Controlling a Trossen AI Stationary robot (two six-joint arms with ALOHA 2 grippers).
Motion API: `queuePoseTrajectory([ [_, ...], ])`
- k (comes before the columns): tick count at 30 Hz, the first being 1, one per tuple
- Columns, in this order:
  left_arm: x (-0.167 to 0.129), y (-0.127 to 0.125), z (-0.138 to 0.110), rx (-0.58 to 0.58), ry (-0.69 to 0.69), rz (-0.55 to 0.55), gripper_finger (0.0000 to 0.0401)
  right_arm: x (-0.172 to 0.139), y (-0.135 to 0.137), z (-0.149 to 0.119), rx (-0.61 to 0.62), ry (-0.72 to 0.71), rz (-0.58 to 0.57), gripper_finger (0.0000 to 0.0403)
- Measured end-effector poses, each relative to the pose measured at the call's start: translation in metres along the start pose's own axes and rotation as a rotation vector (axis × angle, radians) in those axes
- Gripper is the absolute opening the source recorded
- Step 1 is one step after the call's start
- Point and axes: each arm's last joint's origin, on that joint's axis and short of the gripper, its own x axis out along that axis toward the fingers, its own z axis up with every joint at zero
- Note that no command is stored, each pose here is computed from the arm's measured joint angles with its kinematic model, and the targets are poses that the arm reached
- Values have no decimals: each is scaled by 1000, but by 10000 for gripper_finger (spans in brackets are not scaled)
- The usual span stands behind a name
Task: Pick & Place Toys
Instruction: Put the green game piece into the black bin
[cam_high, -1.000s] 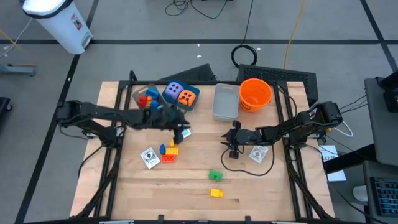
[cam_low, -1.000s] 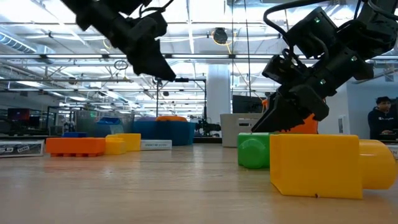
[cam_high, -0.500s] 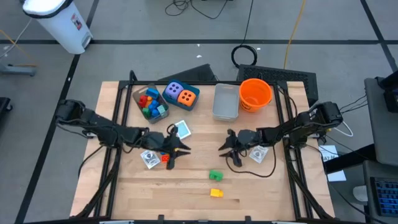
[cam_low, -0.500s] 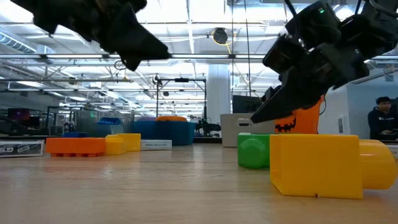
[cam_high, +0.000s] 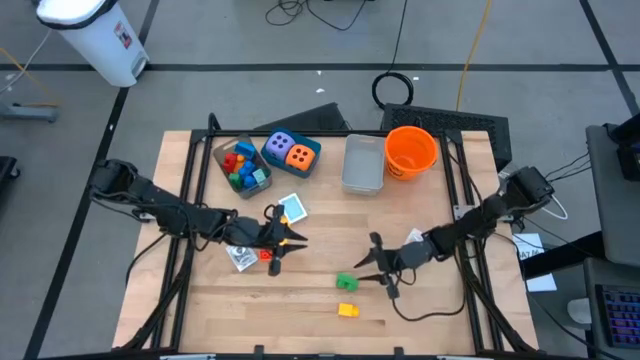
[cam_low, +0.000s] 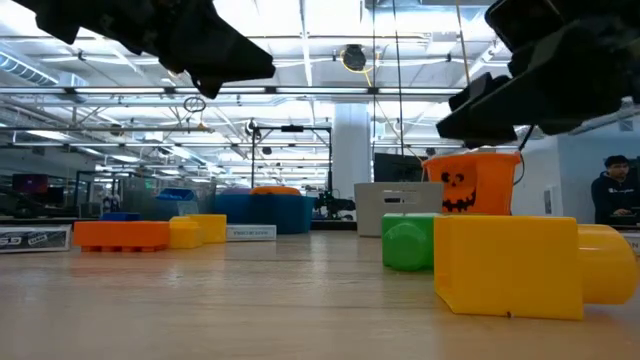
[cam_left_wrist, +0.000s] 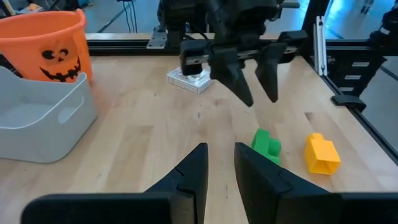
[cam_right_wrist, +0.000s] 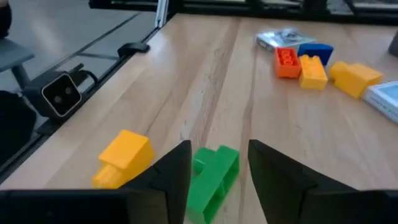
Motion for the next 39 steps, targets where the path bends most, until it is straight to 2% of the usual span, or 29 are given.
queuePoseTrajectory([
  [9,0,0,0,18,1,0,88,19,-3,-19,56,27,-38,233],
  [14,0,0,0,20,4,0,88,28,-2,-25,95,20,-36,256],
  [25,0,0,-1,23,7,0,88,47,3,-49,199,59,-28,255],
  [29,0,0,-1,28,14,1,88,51,5,-51,190,64,21,255],
  [39,1,1,-5,29,43,24,88,51,1,-54,166,80,-19,254],
])
